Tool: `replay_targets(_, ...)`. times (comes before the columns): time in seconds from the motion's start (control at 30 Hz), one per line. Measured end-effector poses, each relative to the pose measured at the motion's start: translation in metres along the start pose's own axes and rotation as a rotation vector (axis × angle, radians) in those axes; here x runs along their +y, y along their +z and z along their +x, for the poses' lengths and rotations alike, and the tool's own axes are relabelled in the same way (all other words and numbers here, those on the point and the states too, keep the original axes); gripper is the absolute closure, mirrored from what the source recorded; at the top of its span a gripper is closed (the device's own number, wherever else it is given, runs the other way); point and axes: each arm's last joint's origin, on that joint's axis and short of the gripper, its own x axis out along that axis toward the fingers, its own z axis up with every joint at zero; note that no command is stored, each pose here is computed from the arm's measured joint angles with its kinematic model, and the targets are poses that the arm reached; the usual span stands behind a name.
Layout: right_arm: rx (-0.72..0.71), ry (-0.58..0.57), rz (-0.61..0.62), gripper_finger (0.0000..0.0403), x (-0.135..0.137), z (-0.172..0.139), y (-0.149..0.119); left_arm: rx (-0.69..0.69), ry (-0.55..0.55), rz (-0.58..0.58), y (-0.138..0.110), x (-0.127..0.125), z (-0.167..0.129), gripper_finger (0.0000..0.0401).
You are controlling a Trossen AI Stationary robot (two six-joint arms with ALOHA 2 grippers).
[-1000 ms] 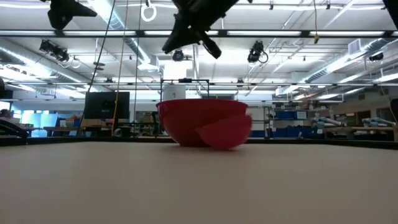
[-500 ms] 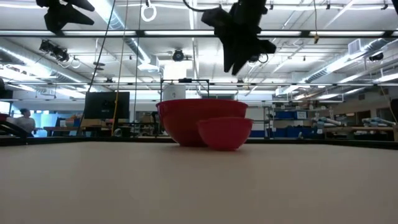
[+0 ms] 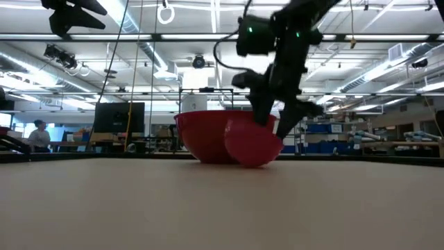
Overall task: Nest bowls inside each other
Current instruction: Stack the pink bowl on top of the blue bowl
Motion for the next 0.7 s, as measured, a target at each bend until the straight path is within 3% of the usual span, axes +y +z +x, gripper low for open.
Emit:
replay_targets(0.17,0.004,0.056,0.010,0.0234,-0.009,0.015,0.000,-0.010,0.026,-0.013,0.000,0.001,0.000,0.0209)
replay_targets(0.33,-0.030,0.153,-0.116,0.0380,0.009,0.001,0.009,-0.016,0.041,-0.022,0.000,0.001,0.000,0.0209)
replay_targets(0.57,-0.172,0.300,-0.270,0.0396,0.043,-0.048,0.037,-0.039,0.089,-0.074,0.001,0.003,0.000,0.0209)
replay_targets(0.7,-0.227,0.272,-0.280,0.0382,0.047,-0.072,0.049,-0.037,0.097,-0.104,0.001,0.002,0.001,0.0209)
